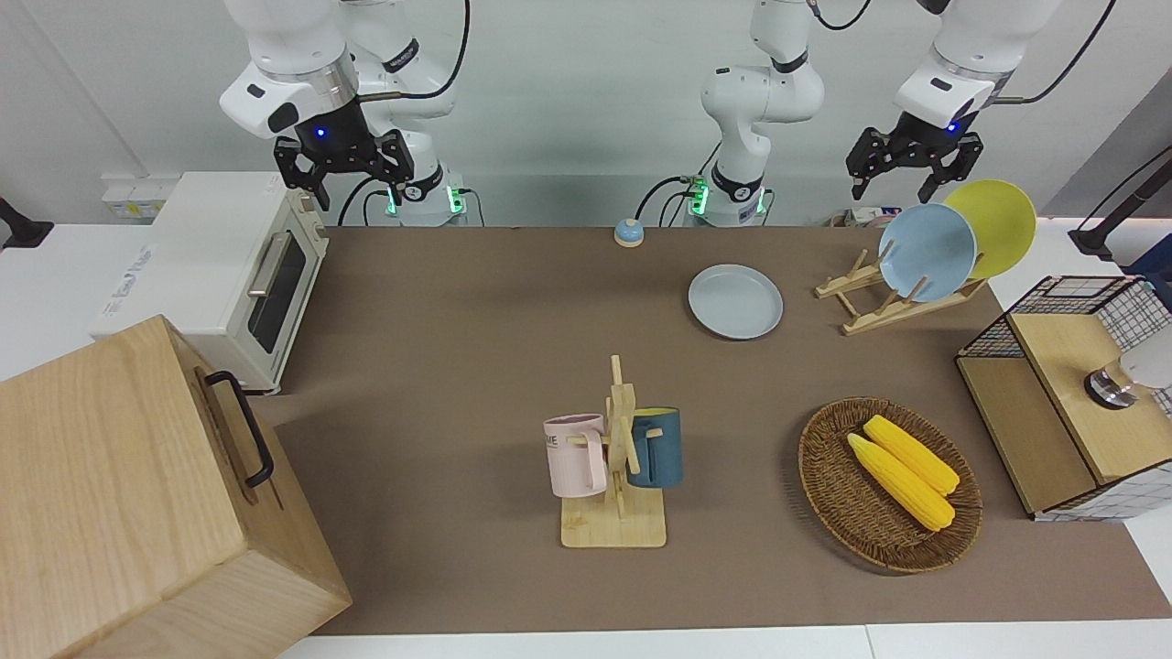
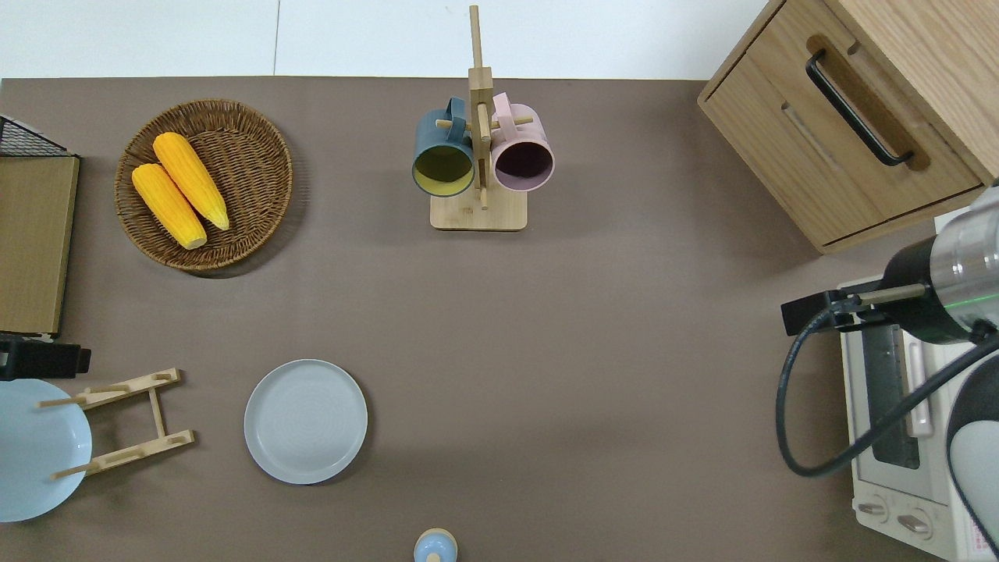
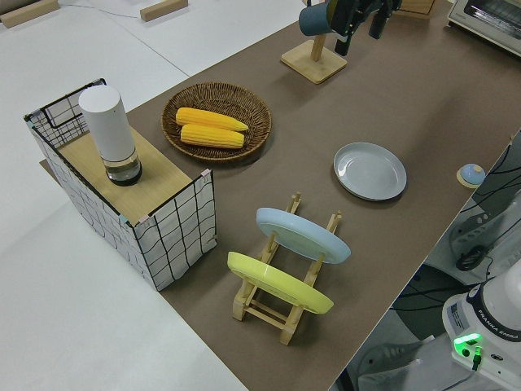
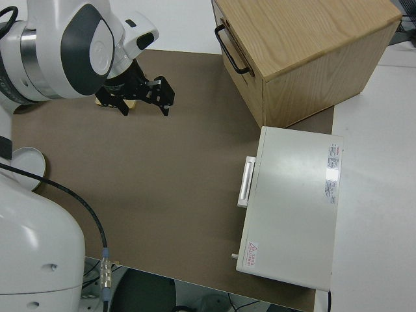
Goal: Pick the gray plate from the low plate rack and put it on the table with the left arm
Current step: 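Open the left gripper and withdraw it toward the robot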
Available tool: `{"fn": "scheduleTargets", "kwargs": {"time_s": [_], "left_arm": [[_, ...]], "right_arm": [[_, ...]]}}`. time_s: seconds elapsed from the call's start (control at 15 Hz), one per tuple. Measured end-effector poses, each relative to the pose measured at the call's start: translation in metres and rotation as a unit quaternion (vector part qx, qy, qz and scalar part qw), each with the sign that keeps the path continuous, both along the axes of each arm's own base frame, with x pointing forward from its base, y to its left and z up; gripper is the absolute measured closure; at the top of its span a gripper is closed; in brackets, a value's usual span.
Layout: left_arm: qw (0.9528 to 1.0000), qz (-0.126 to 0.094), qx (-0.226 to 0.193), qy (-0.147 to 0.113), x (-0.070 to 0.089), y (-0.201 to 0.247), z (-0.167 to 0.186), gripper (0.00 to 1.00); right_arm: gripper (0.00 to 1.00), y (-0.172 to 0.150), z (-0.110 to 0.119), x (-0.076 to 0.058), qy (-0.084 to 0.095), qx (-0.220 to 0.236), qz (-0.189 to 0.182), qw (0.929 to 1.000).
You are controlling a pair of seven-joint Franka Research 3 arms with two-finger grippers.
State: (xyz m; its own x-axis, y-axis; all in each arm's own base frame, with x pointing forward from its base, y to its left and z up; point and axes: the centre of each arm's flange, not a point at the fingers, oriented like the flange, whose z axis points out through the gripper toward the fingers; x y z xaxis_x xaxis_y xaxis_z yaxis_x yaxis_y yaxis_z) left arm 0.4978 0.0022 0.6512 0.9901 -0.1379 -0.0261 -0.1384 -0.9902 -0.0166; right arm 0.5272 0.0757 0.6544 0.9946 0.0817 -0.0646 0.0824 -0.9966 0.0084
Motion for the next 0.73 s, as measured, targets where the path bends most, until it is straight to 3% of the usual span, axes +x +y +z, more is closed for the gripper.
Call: {"fn": "scheduleTargets", "kwargs": {"time_s": [0.27,0.73], "left_arm": [[0.9998,-0.017,-0.008,0.007,0.002,0.003,-0.006,0.00],[0.9997,-0.010,-0.016,0.014,0.003,0.013,-0.014,0.00]], "right_arm": [[0.01,0.000,0.000,0.000,0.000,0.000,0.000,1.0000],[0.01,0.000,0.000,0.000,0.000,0.000,0.000,1.0000]]}}
